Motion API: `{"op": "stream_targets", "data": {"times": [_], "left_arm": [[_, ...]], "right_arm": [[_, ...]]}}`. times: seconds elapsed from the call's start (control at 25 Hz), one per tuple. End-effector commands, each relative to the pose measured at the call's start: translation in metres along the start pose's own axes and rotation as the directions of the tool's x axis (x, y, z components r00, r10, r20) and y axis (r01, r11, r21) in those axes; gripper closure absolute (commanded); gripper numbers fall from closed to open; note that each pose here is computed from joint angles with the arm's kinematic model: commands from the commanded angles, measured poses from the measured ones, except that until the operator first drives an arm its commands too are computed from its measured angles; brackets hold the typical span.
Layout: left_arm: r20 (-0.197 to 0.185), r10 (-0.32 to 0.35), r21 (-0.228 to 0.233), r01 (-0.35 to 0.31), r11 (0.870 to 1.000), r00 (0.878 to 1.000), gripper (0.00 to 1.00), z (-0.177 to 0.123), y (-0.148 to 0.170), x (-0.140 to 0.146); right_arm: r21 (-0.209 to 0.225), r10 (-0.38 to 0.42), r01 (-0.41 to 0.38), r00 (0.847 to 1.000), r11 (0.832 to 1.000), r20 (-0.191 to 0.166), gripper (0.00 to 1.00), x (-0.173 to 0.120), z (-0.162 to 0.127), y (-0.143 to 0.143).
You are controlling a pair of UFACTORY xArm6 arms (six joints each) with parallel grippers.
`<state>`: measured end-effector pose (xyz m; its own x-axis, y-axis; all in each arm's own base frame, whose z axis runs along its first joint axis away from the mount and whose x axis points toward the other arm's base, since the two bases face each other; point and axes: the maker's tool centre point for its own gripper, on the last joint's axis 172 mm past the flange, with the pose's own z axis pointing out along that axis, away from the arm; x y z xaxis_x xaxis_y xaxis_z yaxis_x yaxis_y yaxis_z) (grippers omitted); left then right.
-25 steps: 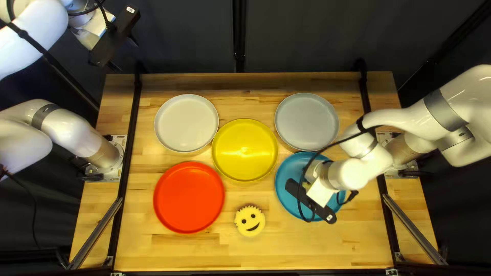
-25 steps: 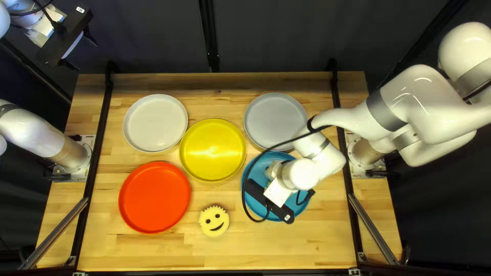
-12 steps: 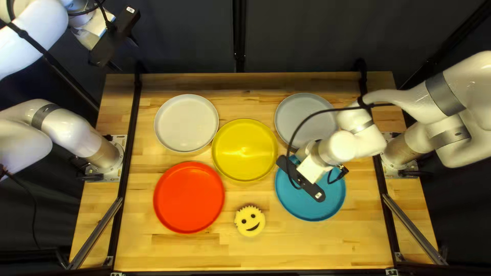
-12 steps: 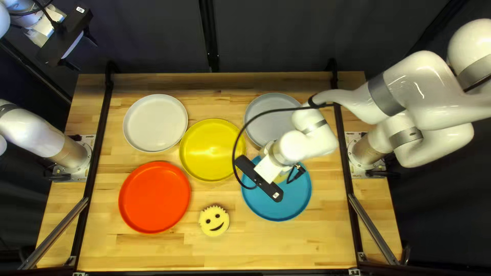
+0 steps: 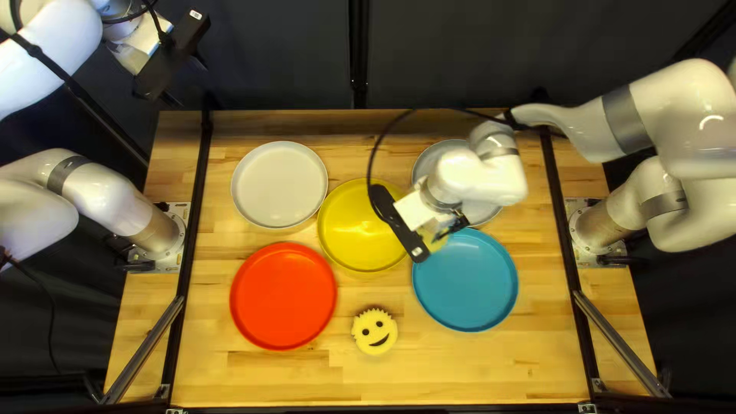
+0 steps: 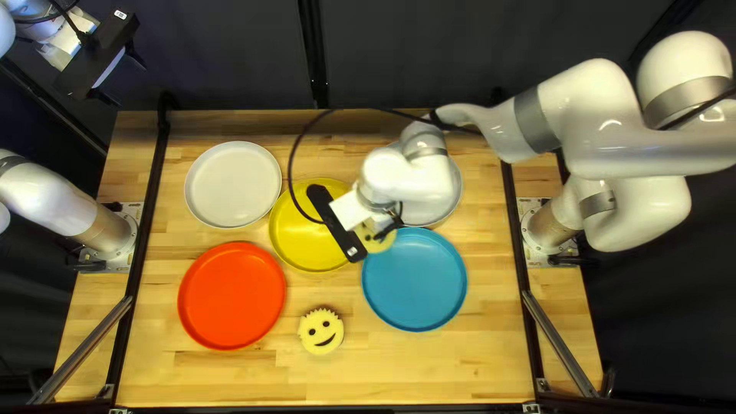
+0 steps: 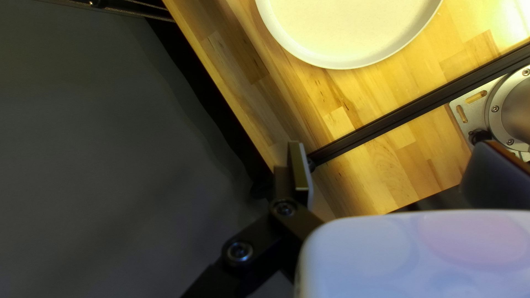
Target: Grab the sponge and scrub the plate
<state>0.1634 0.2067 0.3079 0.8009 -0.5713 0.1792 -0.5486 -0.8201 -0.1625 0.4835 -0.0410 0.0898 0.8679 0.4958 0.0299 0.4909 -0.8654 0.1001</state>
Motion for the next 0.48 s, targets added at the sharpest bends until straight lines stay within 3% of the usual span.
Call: {"op": "stream_targets", "data": {"times": [0.04, 0.48], "left_arm": [[0.0, 0.0, 0.0, 0.0, 1.0, 1.0, 0.0, 0.0, 0.0, 0.0], [0.0, 0.0, 0.0, 0.0, 1.0, 1.0, 0.0, 0.0, 0.0, 0.0]], "right_arm": [[0.0, 0.0, 0.0, 1.0, 1.0, -0.001, 1.0, 0.0, 0.0, 0.001], [-0.005, 0.0, 0.0, 1.0, 1.0, 0.0, 1.0, 0.005, 0.01, 0.011]]}}
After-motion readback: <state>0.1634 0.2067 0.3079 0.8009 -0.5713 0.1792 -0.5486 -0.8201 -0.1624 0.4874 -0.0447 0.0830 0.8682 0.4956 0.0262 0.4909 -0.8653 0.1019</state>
